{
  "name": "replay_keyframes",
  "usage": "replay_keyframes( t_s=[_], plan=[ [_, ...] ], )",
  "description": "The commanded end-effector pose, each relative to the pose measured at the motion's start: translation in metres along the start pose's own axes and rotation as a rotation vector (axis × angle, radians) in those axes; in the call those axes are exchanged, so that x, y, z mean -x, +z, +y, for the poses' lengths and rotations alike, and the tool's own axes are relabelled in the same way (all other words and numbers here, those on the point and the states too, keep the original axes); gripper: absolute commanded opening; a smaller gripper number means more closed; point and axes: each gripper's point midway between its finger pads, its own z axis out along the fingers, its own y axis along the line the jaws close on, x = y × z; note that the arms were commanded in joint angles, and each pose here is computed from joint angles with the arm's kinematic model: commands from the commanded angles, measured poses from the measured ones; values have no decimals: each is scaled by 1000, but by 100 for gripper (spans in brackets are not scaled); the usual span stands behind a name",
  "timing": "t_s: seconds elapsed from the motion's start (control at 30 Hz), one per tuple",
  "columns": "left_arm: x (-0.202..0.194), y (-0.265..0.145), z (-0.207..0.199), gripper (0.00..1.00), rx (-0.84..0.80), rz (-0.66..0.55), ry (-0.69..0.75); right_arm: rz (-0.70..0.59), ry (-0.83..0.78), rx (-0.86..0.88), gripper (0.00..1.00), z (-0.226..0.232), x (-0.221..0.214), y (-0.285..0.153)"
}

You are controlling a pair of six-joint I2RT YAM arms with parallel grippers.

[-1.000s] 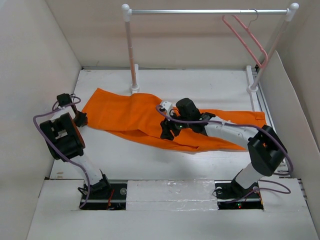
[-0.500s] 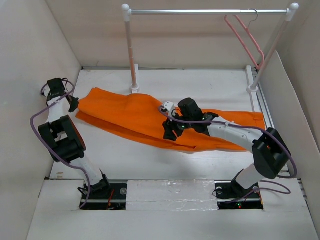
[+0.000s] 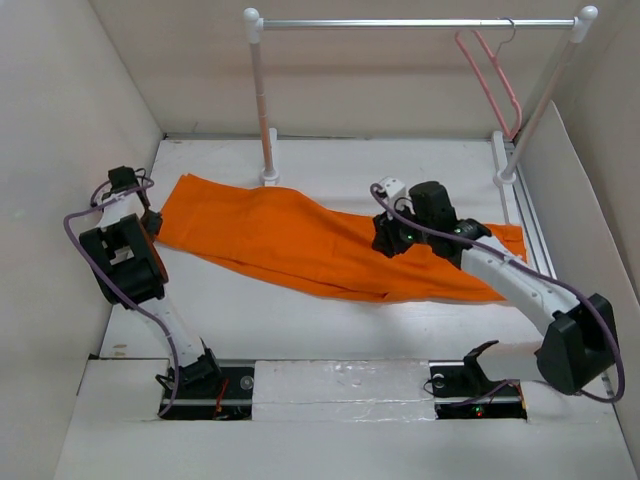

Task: Place the trousers on the hanger
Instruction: Fold the trousers at the center of the board.

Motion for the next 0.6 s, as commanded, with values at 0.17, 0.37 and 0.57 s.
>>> replay_keyframes(
  t_s=[0.17, 0.37, 0.57],
  plan=[
    [9, -113, -63, 21, -297, -187, 45, 23, 169, -241, 0, -70, -39, -39],
    [-118, -109, -135, 17, -448, 27, 259, 139, 223, -194, 6, -68, -83, -10],
    [-154, -44, -89, 12, -322, 214, 184, 185, 260, -117, 4, -27, -124, 16]
  ],
)
